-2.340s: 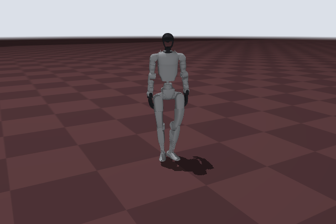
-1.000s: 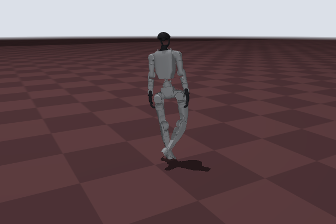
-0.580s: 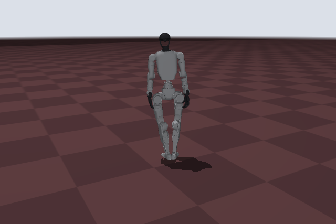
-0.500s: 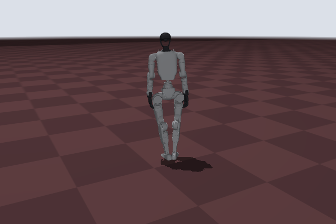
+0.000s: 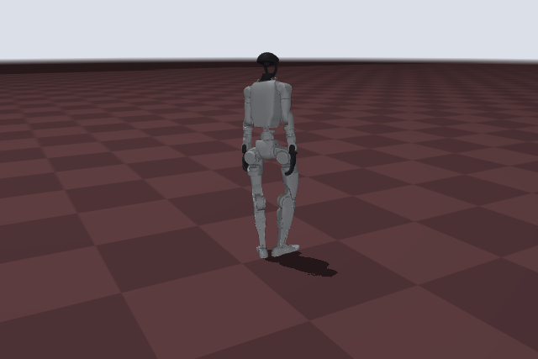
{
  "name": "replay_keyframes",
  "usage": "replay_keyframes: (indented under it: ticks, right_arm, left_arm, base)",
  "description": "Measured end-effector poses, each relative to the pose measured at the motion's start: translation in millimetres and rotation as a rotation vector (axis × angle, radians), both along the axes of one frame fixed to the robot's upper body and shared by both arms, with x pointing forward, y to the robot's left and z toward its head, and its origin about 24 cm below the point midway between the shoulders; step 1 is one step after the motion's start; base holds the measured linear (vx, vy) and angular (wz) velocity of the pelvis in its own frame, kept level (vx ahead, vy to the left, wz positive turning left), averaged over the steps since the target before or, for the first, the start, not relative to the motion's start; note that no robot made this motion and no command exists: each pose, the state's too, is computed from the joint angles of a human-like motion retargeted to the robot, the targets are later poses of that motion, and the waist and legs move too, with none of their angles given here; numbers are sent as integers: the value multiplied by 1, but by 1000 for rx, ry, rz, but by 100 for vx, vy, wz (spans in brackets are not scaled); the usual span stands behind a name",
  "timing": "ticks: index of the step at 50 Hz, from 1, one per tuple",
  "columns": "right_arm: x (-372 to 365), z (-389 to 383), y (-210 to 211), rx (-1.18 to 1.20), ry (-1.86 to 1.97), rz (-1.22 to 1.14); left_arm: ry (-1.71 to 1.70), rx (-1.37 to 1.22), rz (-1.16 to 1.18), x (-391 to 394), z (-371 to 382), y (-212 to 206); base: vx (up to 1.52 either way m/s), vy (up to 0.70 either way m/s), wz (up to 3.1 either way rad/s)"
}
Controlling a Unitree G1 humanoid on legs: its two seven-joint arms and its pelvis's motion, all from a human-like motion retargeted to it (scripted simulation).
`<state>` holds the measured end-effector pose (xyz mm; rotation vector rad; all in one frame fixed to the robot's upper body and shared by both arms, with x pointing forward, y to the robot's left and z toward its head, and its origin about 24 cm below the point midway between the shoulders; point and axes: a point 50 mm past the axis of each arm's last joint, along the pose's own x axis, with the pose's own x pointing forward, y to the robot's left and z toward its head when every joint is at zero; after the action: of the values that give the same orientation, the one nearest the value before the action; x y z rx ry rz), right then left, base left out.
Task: In place motions
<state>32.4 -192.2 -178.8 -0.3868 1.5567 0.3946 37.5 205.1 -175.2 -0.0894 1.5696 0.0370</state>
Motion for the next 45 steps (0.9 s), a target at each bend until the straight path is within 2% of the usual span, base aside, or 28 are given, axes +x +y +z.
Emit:
replay_keyframes:
  ticks: [14, 28, 37, 45]
  right_arm:
    - [60, 8, 3, 38, -139, -30]
    - [0, 2, -5, -2, 90, -168]
    - [1, 5, -25, -85, 87, -97]
    - [28, 3, 1, -13, 10, 78]
  left_arm:
    - [27, 72, 65, -17, 2, 20]
    - [-75, 113, 174, -9, 5, 35]
    - [-124, 58, 234, 0, 1, 15]
    - [86, -23, 422, -78, -2, -13]
  base:
    - [-36, -12, -372]
    - [2, -15, -151]
    - [5, -1, -229]
    - [21, 0, -85]
